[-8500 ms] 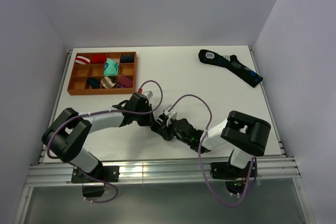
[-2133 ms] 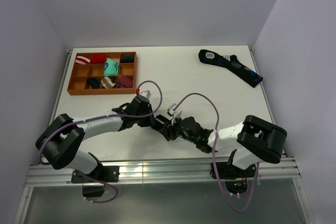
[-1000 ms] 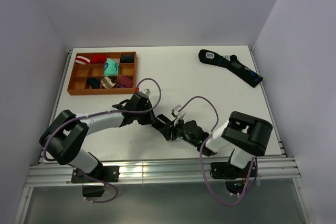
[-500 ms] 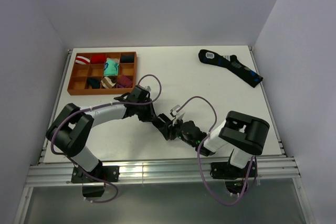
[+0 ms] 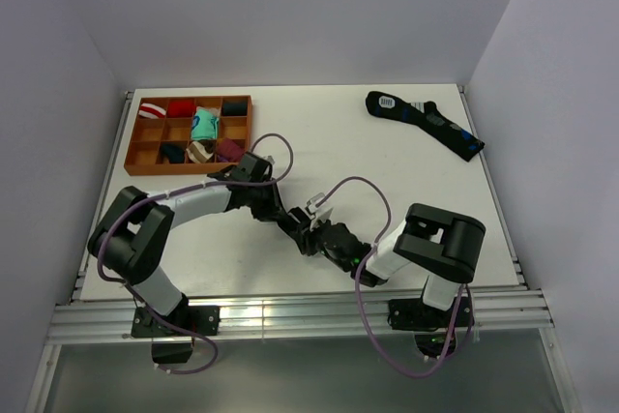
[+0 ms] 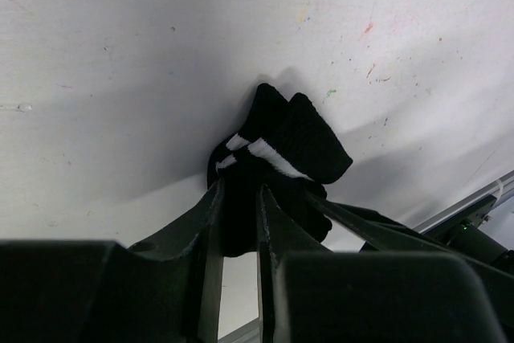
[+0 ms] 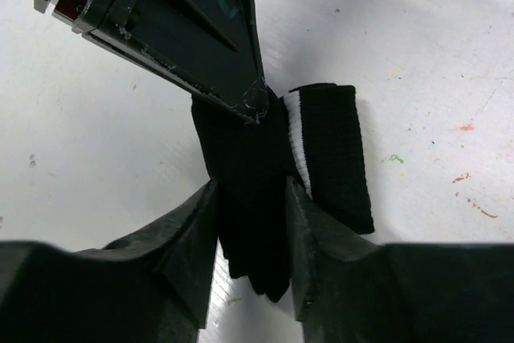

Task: Roll the socks
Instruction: Roll the sock at the center of the board.

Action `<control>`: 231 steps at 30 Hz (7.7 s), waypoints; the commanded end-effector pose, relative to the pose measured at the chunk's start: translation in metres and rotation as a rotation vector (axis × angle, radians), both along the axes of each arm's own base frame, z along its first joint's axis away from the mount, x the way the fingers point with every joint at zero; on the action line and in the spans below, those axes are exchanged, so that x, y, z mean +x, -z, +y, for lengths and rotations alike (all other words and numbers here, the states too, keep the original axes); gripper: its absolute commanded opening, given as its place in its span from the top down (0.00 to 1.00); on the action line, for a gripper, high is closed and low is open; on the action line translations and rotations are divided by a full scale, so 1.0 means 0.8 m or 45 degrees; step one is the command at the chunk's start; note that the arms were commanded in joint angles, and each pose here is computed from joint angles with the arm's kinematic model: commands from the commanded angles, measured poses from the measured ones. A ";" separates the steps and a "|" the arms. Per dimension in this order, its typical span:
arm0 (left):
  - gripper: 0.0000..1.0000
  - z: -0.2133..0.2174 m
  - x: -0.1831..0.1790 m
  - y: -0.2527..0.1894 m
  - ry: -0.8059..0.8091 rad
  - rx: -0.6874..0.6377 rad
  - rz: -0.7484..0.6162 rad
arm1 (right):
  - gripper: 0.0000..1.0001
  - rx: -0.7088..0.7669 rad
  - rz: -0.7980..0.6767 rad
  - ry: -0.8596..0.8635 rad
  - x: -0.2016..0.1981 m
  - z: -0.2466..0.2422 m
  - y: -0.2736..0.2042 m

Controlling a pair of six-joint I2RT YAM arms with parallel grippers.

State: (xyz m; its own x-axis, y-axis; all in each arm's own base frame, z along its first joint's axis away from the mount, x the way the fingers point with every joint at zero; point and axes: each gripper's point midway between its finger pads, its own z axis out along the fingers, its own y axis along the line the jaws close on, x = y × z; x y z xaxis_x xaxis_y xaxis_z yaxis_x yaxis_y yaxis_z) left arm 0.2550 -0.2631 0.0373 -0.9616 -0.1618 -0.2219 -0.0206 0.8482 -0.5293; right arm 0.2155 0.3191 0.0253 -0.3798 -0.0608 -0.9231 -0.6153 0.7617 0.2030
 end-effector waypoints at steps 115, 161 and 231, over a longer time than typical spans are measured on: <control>0.45 0.056 -0.037 0.018 -0.698 -0.210 -0.524 | 0.80 -0.127 1.625 -0.038 -0.121 -0.073 0.138; 0.99 0.046 -0.046 0.054 -0.312 0.193 -0.259 | 0.47 0.036 0.962 0.139 -0.037 -0.071 0.063; 0.98 0.008 -0.045 0.036 -0.021 0.277 0.016 | 0.44 -0.172 -0.027 -0.079 -0.009 0.040 -0.028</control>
